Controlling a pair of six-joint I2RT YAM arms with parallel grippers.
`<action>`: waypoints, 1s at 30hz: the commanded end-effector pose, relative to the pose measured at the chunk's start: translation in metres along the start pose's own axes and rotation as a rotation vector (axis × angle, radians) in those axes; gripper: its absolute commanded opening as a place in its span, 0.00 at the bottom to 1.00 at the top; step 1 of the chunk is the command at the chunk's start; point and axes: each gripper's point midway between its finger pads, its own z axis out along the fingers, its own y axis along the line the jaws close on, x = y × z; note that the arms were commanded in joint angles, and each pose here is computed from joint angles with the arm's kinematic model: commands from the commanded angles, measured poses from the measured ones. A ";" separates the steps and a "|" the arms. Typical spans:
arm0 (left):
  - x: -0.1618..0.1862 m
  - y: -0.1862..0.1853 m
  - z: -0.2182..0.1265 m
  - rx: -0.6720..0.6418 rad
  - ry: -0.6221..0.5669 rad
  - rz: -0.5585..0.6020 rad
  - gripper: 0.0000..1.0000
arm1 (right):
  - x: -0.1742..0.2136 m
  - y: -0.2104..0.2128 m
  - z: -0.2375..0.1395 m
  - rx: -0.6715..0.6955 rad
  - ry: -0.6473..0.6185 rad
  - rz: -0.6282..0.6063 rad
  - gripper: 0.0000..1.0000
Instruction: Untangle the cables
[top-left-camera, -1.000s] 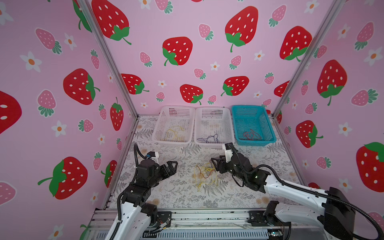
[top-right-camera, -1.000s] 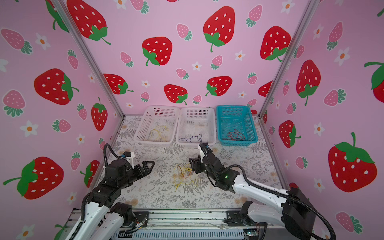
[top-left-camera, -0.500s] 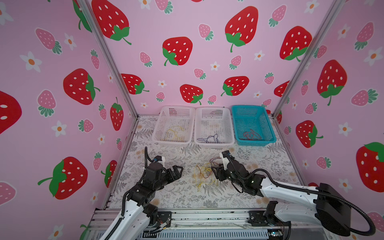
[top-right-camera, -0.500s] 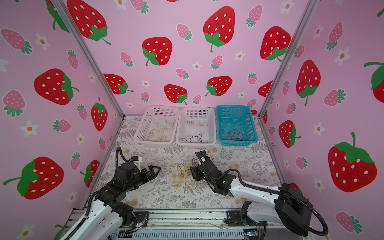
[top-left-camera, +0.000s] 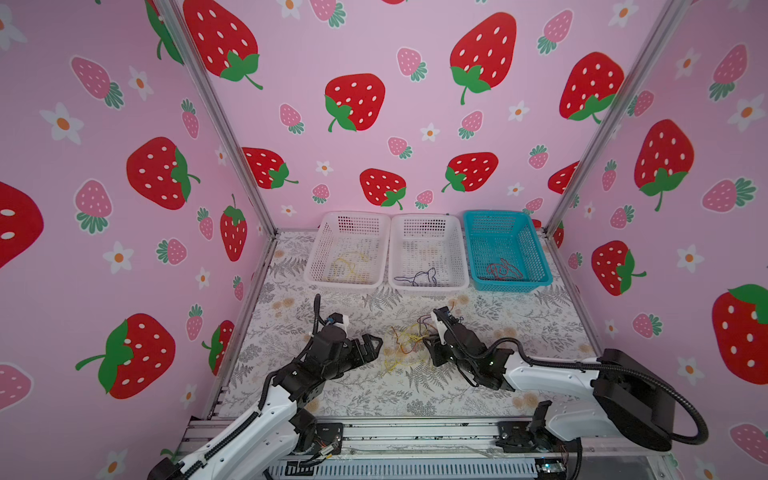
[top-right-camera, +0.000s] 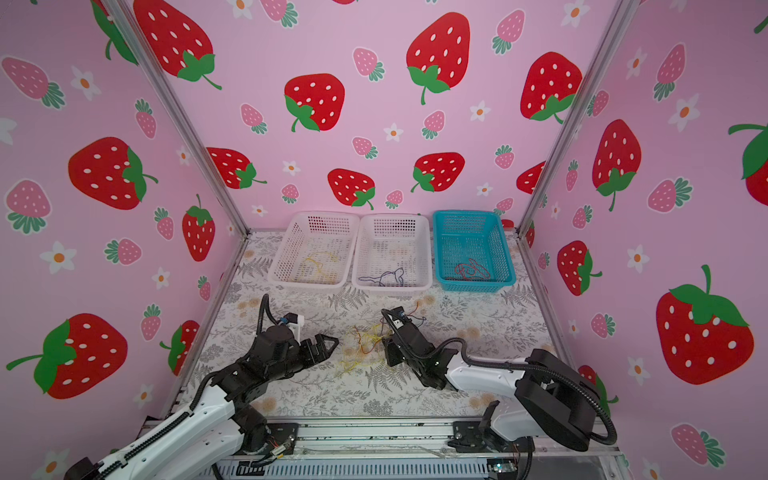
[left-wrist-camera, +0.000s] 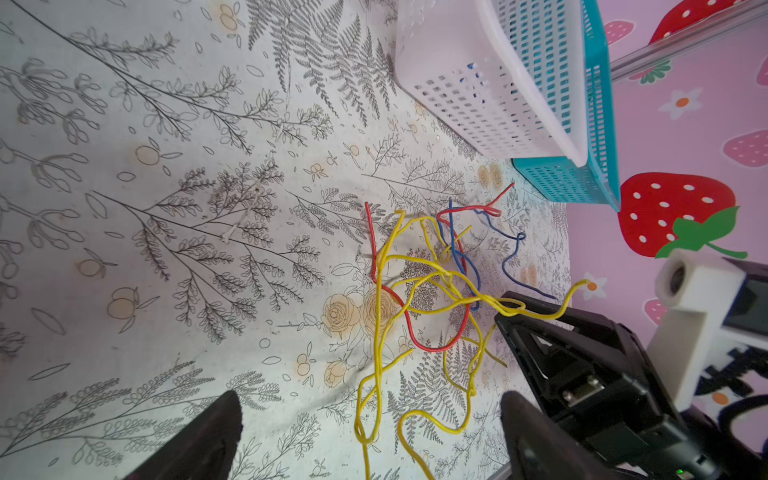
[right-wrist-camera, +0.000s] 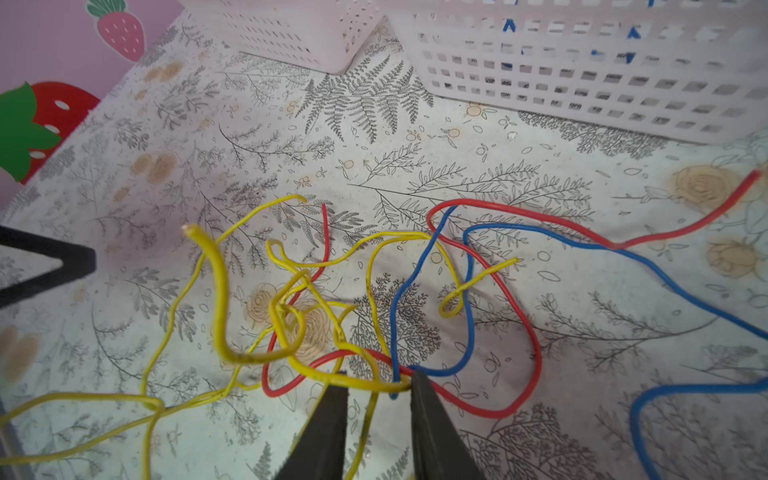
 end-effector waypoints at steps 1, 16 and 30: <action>-0.004 -0.007 0.009 0.031 -0.029 -0.020 0.97 | 0.001 0.006 0.000 -0.037 -0.018 -0.002 0.21; 0.012 -0.007 0.030 0.019 0.027 -0.002 0.67 | 0.004 0.017 -0.006 -0.125 -0.035 -0.010 0.33; 0.021 -0.003 0.037 0.023 0.048 -0.006 0.44 | 0.002 0.008 0.020 -0.061 -0.068 -0.050 0.37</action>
